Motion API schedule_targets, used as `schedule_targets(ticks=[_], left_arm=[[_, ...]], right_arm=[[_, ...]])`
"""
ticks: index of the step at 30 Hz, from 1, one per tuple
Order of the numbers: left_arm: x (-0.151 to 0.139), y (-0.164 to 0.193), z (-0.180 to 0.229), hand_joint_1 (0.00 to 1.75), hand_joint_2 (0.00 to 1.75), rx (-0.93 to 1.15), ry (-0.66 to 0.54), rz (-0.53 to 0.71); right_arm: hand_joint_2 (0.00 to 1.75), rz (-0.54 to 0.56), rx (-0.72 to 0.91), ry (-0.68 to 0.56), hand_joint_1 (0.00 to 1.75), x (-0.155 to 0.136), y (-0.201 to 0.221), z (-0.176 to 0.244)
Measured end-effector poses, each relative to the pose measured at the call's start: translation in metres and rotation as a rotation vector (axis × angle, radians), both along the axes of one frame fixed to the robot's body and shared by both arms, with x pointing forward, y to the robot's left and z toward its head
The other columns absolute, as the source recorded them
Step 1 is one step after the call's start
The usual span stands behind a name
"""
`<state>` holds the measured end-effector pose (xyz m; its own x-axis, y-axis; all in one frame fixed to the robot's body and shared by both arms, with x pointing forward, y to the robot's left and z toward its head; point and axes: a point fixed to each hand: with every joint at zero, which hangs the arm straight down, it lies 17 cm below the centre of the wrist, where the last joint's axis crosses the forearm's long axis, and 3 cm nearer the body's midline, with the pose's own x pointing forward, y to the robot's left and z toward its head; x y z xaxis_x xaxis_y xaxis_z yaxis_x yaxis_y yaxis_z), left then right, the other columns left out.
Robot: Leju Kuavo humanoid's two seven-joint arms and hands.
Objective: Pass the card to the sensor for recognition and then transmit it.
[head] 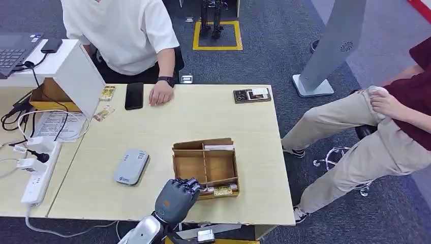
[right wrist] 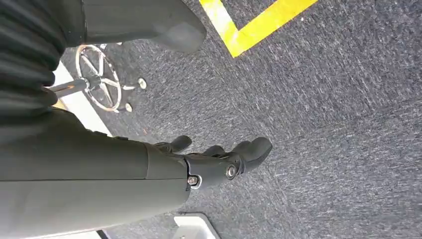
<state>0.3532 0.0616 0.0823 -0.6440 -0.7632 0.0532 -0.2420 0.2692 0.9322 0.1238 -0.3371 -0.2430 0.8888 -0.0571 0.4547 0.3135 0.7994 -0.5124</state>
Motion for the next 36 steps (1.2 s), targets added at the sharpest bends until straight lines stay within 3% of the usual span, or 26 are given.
schedule_targets(ticks=[10,16,21,28,36], left_arm=[[-0.003,-0.005,0.011,1.75,1.75,-0.054,-0.002,-0.016],[0.004,-0.002,0.055,1.75,1.75,-0.227,-0.049,-0.01],[0.02,0.018,0.098,1.75,1.75,-0.445,-0.086,0.054],[0.028,0.033,0.112,1.75,1.75,-0.512,-0.105,0.101],[0.068,0.089,0.12,1.75,1.75,-0.889,0.028,0.291]], right_arm=[[1.75,-0.001,-0.003,0.001,0.0,-0.001,-0.001,0.0],[1.75,-0.007,-0.009,0.004,0.0,-0.002,-0.002,0.0],[1.75,-0.015,-0.015,0.01,0.0,-0.003,-0.003,0.001],[1.75,-0.015,-0.017,0.011,0.0,-0.004,-0.003,0.001],[1.75,-0.023,-0.03,0.023,0.0,-0.006,-0.005,0.001]])
